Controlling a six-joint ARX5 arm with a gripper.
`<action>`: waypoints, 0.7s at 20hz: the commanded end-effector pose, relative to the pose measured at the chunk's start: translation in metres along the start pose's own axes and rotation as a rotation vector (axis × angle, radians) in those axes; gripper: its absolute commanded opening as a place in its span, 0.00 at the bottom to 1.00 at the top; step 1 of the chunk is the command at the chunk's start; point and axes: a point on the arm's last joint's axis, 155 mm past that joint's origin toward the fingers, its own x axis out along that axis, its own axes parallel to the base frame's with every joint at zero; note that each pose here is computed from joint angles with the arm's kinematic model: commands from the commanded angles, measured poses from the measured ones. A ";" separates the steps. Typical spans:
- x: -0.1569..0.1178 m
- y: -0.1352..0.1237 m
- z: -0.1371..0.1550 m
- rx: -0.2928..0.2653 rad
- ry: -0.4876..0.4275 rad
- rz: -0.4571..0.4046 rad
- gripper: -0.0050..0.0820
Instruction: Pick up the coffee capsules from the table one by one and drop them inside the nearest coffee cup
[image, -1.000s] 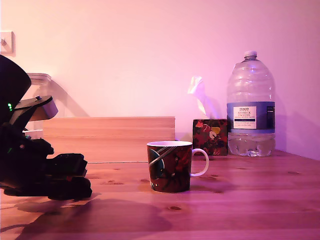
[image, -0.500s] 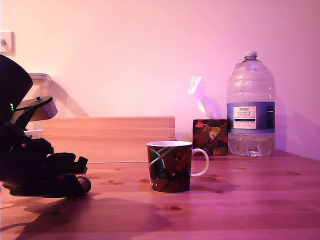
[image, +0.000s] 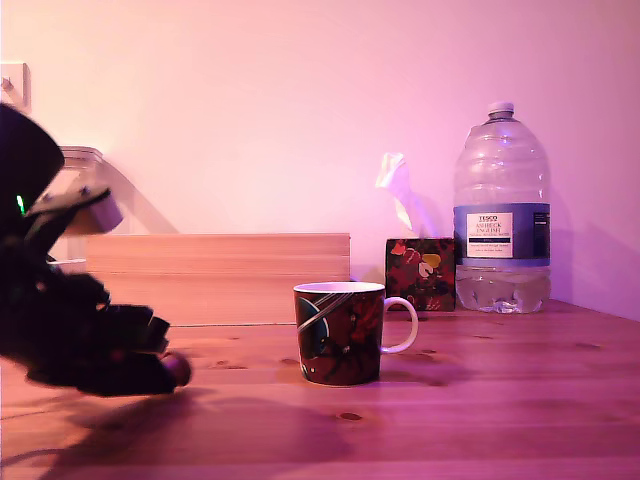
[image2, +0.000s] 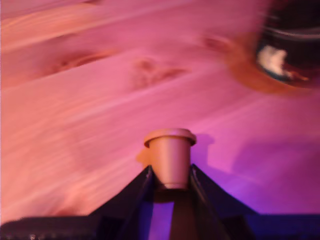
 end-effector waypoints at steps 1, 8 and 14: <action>-0.006 -0.008 0.009 0.034 -0.024 -0.035 0.10; -0.040 -0.038 0.053 0.057 -0.118 -0.168 0.10; -0.052 -0.063 0.106 0.089 -0.198 -0.242 0.10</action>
